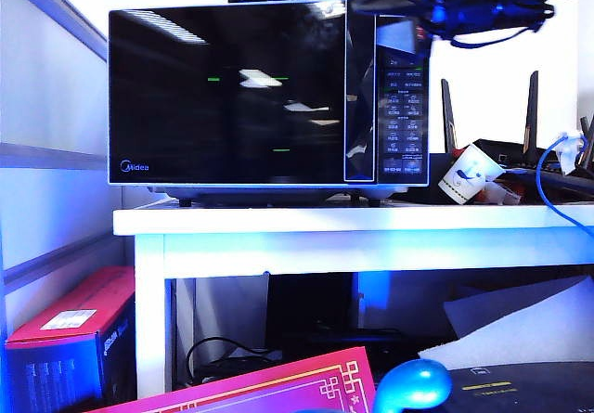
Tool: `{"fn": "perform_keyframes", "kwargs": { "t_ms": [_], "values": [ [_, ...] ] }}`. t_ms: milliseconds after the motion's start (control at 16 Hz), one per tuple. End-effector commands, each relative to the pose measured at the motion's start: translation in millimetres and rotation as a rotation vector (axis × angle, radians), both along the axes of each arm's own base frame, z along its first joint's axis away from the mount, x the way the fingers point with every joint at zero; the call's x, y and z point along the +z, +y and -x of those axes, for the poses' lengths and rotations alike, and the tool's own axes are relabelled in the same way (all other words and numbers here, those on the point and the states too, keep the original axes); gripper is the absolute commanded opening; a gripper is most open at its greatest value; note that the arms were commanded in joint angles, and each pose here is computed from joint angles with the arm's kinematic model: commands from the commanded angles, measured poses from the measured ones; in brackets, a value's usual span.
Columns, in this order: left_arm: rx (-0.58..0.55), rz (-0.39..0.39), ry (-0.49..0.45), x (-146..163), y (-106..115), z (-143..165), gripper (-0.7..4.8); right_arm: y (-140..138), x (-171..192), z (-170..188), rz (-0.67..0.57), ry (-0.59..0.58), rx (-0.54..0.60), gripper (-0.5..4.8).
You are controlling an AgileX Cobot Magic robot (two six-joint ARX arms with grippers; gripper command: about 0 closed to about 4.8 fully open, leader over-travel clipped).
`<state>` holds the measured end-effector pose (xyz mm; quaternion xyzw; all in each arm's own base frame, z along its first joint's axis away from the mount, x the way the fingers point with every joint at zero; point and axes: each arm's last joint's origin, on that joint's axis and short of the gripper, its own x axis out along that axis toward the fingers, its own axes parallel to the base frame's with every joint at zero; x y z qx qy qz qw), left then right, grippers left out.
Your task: Open the microwave door, place the box of snacks from the top of the microwave inside, then close the microwave door.
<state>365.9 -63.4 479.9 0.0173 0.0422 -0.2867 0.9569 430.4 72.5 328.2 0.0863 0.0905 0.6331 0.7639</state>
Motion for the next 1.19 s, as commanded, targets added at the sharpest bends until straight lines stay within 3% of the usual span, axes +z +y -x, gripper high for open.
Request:
{"fn": "perform_keyframes", "kwargs": {
  "t_ms": [62, 375, 687, 1187],
  "values": [
    [0.001, 0.003, -0.016, 3.5, 0.6, 1.7, -0.06, -1.0, 7.8, 6.0, -0.023, 0.046, 0.120, 3.06],
    [0.000, 0.003, -0.016, 3.6, 0.7, 1.8, -0.06, -1.5, 20.4, 16.5, -0.033, 0.092, 0.221, 3.06],
    [0.000, 0.003, -0.017, 3.6, 0.7, 1.8, -0.06, -1.8, 31.2, 25.9, -0.033, 0.101, 0.243, 3.06],
    [0.000, 0.003, -0.017, 3.6, 0.7, 1.8, -0.06, 32.3, 33.5, 36.1, -0.029, 0.154, 0.353, 3.01]
  ]
}}
